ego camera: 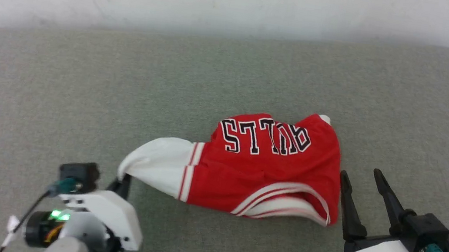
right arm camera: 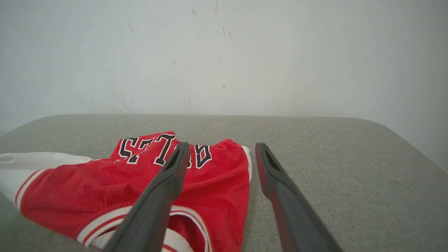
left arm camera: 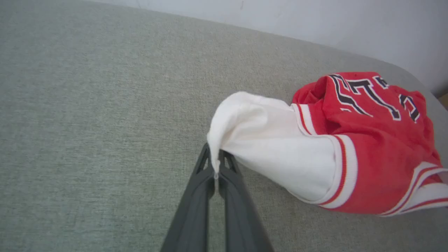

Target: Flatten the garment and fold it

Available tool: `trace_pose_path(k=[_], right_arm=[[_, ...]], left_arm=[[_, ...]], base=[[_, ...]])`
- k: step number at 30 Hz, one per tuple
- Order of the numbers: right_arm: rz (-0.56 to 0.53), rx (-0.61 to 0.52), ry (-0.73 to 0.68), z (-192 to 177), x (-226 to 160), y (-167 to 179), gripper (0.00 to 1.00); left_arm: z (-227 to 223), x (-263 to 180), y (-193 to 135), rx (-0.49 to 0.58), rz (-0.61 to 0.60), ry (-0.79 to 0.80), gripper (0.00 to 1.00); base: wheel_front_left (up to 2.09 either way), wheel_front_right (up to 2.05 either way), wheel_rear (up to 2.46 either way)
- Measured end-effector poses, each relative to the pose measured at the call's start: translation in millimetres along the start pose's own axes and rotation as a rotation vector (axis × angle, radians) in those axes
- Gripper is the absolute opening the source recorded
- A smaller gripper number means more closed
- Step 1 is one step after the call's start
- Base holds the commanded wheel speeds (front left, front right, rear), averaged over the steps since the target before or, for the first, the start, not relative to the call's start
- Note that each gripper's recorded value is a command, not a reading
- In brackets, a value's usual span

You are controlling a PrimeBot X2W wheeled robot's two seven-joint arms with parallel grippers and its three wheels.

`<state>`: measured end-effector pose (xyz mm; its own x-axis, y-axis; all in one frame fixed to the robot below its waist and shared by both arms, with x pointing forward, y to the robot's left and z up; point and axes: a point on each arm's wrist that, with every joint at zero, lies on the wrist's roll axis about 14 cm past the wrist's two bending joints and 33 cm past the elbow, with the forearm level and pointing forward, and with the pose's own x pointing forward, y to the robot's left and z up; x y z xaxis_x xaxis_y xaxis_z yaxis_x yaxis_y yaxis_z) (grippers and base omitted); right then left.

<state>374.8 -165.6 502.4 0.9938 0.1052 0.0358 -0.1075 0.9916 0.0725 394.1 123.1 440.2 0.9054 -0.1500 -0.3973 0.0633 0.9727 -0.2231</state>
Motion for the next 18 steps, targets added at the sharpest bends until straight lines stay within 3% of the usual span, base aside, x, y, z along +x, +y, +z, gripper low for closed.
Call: trace_pose_path(k=[4,11,18], right_arm=[[0.019,0.001,-0.009,3,6,5,1.00],[-0.001,-0.008,0.044,-4,14,-2,1.00],[-0.025,-0.031,0.213,-30,22,-12,1.00]], left_arm=[[13,-16,48,-0.040,0.140,-0.063,0.00],[-2,-50,111,-0.101,0.345,-0.050,0.00],[-18,-75,141,-0.124,0.455,-0.044,0.00]], base=[[0.00,0.00,0.00],[0.00,0.00,0.00],[0.00,0.00,0.00]])
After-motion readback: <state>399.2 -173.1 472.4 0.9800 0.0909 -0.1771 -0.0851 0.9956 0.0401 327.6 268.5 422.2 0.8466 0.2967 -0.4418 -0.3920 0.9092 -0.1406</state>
